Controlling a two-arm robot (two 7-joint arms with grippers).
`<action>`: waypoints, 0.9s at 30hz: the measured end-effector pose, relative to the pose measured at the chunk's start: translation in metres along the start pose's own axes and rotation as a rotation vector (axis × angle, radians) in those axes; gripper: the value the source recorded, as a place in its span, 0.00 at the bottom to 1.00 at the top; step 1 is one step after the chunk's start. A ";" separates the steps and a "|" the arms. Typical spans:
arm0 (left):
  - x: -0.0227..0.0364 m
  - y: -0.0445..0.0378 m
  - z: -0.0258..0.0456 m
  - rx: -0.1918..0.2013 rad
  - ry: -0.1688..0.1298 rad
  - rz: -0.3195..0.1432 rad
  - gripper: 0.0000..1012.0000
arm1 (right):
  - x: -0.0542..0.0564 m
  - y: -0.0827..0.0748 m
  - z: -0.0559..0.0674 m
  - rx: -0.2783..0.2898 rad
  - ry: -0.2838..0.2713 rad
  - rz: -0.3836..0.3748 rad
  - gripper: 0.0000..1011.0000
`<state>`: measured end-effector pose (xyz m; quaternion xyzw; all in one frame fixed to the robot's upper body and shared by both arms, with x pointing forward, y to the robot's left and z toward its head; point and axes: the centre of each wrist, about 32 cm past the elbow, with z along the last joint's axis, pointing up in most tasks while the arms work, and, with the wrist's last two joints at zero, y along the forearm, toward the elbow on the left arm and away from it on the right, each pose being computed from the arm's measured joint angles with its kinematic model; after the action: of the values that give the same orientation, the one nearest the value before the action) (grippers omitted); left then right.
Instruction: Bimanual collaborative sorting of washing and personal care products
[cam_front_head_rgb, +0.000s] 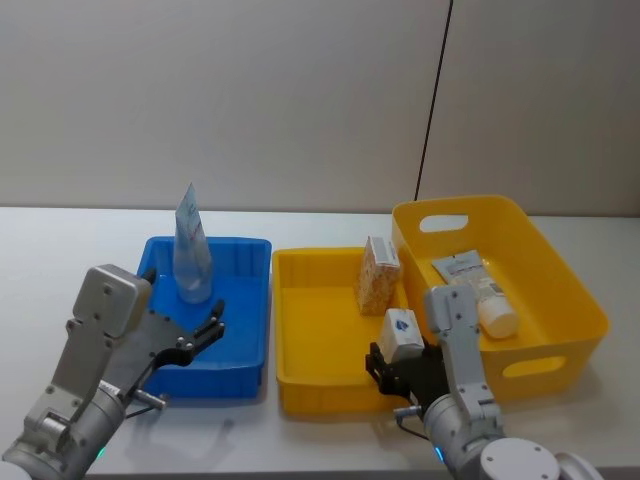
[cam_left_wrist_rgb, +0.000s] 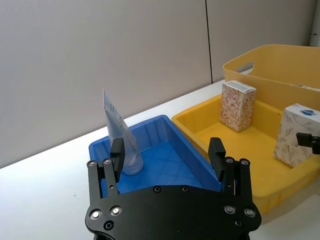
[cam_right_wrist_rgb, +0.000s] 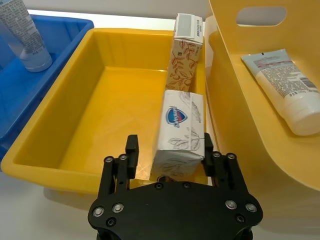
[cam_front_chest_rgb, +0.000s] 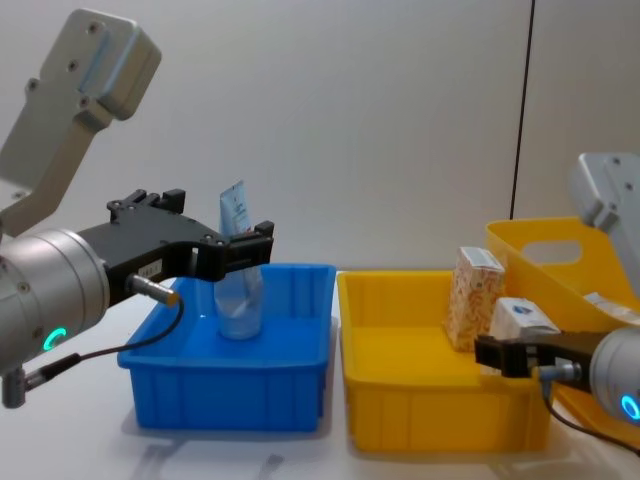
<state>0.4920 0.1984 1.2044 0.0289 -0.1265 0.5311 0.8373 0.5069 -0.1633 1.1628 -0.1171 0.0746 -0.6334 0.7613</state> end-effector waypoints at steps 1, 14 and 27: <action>0.0000 0.0000 0.0000 0.000 0.000 0.000 0.99 | 0.000 0.000 0.000 -0.001 -0.001 0.000 0.70; 0.0000 0.0000 0.0000 0.000 0.000 0.000 0.99 | -0.001 0.001 0.000 0.000 -0.002 -0.001 0.35; 0.0000 0.0000 0.0000 0.000 0.000 0.000 0.99 | -0.001 0.002 0.004 0.095 0.005 0.009 0.26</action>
<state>0.4920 0.1984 1.2044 0.0289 -0.1265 0.5311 0.8373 0.5092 -0.1621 1.1659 -0.0787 0.0467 -0.6332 0.7685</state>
